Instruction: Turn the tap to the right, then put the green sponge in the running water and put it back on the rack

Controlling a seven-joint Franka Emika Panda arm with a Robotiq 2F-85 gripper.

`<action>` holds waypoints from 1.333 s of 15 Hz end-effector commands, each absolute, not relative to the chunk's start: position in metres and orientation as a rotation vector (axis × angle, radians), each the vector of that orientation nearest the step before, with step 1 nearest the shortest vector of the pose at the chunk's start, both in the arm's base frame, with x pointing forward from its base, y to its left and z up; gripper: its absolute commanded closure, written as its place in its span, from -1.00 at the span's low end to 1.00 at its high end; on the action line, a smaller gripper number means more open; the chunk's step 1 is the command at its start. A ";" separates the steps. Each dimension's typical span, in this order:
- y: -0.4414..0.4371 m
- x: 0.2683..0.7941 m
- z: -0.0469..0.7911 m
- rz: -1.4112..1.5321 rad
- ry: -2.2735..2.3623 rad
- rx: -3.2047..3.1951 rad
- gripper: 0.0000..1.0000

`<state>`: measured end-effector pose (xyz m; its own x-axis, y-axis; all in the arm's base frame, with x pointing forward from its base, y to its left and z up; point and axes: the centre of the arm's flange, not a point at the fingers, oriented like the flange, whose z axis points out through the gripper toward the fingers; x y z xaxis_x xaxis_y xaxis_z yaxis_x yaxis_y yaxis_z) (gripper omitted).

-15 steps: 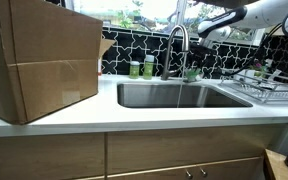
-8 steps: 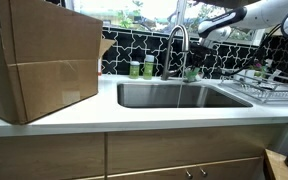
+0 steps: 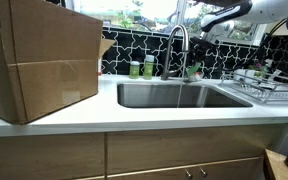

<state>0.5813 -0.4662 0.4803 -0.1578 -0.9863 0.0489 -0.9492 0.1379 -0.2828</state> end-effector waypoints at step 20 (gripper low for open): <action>-0.270 0.512 0.590 0.007 2.113 -2.360 0.84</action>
<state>0.5121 -0.2693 0.5900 0.1108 -0.9937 0.0141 -0.9936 -0.1104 0.0228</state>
